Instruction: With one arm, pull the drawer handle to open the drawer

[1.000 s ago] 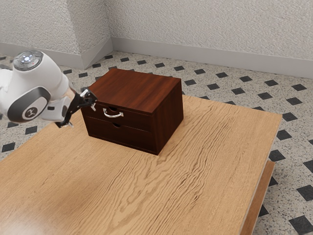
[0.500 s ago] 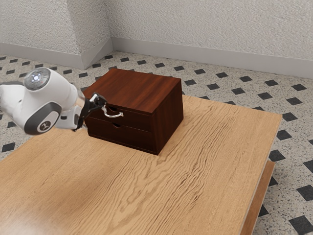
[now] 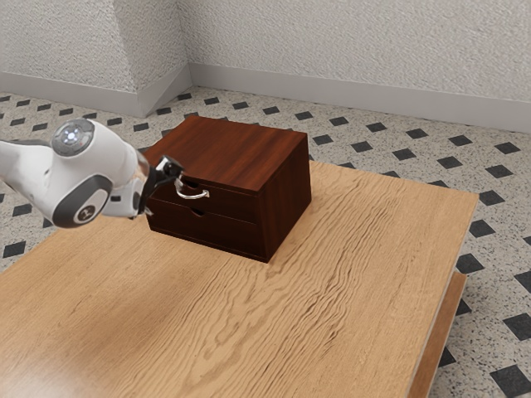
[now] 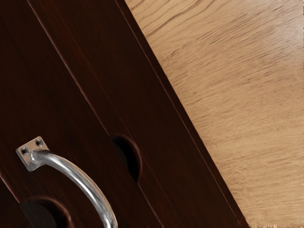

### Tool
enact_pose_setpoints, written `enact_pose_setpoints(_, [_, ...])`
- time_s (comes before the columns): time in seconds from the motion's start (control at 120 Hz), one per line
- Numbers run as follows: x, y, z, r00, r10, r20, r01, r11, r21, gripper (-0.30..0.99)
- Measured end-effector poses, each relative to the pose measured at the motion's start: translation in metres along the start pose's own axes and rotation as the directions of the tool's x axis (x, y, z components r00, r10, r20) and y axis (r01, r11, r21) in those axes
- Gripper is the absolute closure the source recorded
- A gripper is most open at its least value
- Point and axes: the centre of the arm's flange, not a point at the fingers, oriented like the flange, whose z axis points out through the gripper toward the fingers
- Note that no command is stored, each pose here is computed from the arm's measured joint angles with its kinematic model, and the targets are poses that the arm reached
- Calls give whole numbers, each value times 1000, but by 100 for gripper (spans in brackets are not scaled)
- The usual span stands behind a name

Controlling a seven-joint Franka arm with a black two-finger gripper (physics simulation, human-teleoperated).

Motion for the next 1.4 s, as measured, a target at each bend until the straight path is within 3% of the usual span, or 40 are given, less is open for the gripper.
enact_pose_setpoints(0.183, [-12, 10, 19, 1000, -15, 17, 16, 999, -31, 0])
enact_pose_setpoints(0.483, [12, -8, 24, 999, 33, -3, -33, 999, -10, 0])
enact_pose_setpoints(0.65, [0, 2, 30, 1000, 9, 10, -9, 1000, -23, 0])
enact_pose_setpoints(1.4, [8, -3, 51, 1000, 29, 12, -29, 999, -19, -1])
